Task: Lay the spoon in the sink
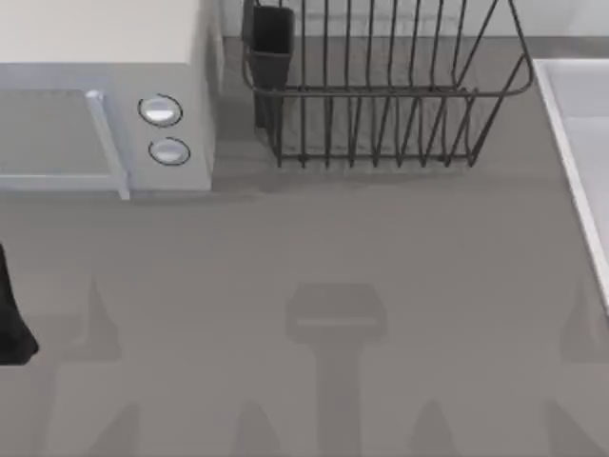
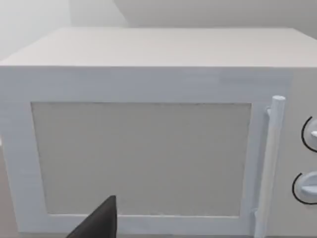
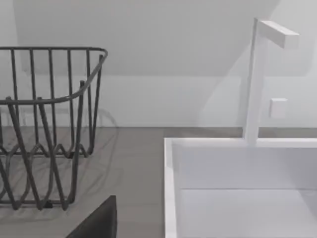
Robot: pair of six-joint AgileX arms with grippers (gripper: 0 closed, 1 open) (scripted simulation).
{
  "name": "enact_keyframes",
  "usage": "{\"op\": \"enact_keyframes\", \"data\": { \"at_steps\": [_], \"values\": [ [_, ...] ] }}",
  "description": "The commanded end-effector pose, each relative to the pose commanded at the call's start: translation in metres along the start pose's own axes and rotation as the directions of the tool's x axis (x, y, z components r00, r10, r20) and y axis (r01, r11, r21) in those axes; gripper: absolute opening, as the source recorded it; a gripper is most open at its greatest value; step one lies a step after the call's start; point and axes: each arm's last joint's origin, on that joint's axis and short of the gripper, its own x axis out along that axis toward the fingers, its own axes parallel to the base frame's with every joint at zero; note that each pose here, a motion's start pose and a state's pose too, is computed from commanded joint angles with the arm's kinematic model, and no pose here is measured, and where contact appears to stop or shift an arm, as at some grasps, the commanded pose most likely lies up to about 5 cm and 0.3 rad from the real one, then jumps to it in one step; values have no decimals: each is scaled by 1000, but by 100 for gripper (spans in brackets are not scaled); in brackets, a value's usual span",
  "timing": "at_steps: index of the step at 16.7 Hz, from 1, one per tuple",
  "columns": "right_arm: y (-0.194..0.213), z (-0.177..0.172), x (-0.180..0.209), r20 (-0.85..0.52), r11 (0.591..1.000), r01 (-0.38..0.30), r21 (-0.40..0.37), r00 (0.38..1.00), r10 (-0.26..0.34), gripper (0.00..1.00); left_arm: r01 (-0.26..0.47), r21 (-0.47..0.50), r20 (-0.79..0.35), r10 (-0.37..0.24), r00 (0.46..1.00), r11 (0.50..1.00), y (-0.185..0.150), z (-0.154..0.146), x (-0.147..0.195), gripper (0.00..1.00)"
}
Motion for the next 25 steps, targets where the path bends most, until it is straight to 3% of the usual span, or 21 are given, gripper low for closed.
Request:
{"op": "enact_keyframes", "data": {
  "at_steps": [5, 8, 10, 12, 14, 17, 19, 22, 25],
  "values": [
    [-4, 8, 1, -73, 998, 32, -56, 997, -36, 100, 0, 0, 0, 0, 1000, 1000, 0, 0, 0, 100],
    [-11, 22, 6, -249, 984, 58, -166, 963, -99, 100, 0, 0, 0, 0, 1000, 1000, 0, 0, 0, 100],
    [-19, 29, 14, -420, 970, 41, -241, 896, -142, 100, 0, 0, 0, 0, 1000, 1000, 0, 0, 0, 100],
    [-29, 33, 25, -604, 957, -12, -290, 778, -173, 100, 0, 0, 0, 0, 1000, 1000, 0, 0, 0, 100],
    [-42, 34, 38, -768, 951, -91, -294, 615, -179, 100, 0, 0, 0, 0, 1000, 1000, 0, 0, 0, 100],
    [-64, 34, 55, -921, 952, -204, -229, 363, -143, 100, 0, 0, 0, 0, 1000, 1000, 0, 0, 0, 100],
    [-78, 35, 65, -969, 952, -260, -162, 226, -104, 100, 0, 0, 0, 0, 1000, 1000, 0, 0, 0, 100],
    [-98, 34, 76, -996, 948, -312, -60, 76, -38, 100, 0, 0, 0, 0, 1000, 1000, 0, 0, 0, 100],
    [-108, 33, 82, -1000, 943, -332, -4, 9, -1, 100, 0, 0, 0, 0, 1000, 1000, 0, 0, 0, 100]
  ]
}}
